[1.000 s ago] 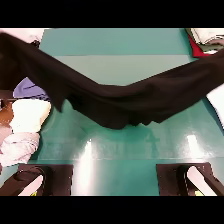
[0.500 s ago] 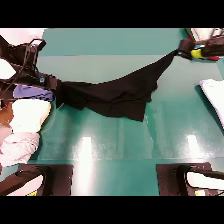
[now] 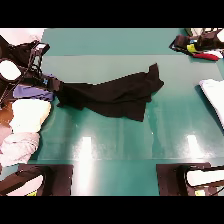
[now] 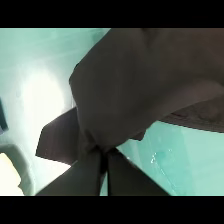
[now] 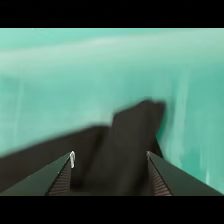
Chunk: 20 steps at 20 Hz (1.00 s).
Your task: Fold the shirts.
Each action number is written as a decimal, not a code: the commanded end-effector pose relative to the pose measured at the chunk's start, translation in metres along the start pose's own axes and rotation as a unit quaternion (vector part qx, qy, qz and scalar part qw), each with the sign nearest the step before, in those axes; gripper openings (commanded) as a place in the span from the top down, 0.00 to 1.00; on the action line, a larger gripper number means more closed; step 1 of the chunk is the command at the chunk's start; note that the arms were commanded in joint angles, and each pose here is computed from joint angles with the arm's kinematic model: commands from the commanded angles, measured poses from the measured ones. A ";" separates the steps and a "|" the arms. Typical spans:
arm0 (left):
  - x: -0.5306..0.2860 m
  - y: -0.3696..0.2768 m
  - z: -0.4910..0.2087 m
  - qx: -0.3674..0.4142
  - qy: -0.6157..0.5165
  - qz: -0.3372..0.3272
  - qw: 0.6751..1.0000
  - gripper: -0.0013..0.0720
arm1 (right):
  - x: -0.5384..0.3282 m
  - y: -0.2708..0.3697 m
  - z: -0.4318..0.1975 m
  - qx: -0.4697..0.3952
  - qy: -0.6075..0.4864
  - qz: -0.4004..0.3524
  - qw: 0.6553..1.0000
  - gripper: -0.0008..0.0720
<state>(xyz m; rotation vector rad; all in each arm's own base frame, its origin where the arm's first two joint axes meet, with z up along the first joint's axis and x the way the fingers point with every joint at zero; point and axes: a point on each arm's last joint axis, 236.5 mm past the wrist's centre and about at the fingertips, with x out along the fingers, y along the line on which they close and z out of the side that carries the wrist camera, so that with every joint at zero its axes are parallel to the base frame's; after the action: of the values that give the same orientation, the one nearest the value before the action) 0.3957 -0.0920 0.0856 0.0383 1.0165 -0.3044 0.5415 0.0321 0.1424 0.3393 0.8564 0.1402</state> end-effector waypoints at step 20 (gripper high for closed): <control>0.000 -0.001 -0.007 -0.002 0.015 -0.004 1.000 0.94 | 0.090 0.001 -0.236 0.104 0.278 0.048 0.954 0.45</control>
<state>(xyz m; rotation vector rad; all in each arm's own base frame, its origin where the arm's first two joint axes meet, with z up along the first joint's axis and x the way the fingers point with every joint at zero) 0.3899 -0.0926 0.0822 0.0356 1.0445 -0.3098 0.4213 0.1034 -0.0596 0.5131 1.4164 0.2294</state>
